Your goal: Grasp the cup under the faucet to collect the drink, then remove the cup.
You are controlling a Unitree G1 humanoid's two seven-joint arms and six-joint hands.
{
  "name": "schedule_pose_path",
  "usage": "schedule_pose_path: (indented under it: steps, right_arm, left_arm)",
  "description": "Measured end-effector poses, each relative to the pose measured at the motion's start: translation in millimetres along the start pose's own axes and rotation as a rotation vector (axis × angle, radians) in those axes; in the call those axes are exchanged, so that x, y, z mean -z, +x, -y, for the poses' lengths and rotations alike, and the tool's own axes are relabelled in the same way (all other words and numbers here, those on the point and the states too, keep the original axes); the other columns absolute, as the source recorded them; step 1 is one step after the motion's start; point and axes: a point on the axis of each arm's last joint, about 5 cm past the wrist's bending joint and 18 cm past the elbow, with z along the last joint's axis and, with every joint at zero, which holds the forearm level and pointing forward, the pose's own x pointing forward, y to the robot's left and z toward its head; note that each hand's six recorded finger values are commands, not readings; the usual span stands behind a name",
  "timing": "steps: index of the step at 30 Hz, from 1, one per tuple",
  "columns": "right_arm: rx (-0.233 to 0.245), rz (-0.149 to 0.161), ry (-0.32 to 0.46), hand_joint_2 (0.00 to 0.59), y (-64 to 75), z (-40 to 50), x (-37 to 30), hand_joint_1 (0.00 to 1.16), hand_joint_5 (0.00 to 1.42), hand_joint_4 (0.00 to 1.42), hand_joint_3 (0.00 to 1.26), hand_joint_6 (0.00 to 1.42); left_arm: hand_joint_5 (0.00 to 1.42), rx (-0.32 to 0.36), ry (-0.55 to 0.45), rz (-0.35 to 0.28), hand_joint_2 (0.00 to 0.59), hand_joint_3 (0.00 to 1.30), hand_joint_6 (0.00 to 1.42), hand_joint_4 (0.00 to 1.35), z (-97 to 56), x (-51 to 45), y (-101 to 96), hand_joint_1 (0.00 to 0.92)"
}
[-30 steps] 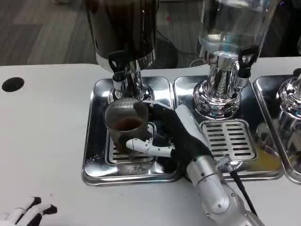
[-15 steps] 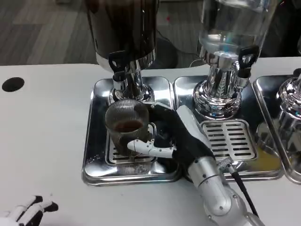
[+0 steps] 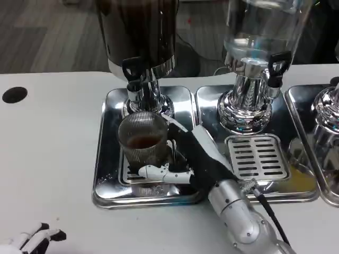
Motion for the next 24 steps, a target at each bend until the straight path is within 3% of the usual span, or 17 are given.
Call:
schedule_pose_path:
  steps: [8,24]
  right_arm:
    - [0.001,0.011,0.022,0.077,3.7,-1.9,-4.8,0.67,0.2,0.12,0.12,0.04]
    - [0.017,0.018,0.046,0.081,5.8,0.3,-7.2,0.66,0.2,0.12,0.1,0.04]
  left_arm:
    - [0.28,0.01,0.0,-0.009,0.115,0.36,0.44,0.21,1.3,0.9,0.4,0.0]
    - [0.3,0.032,-0.006,-0.01,0.116,0.36,0.44,0.22,2.8,0.5,2.8,0.0]
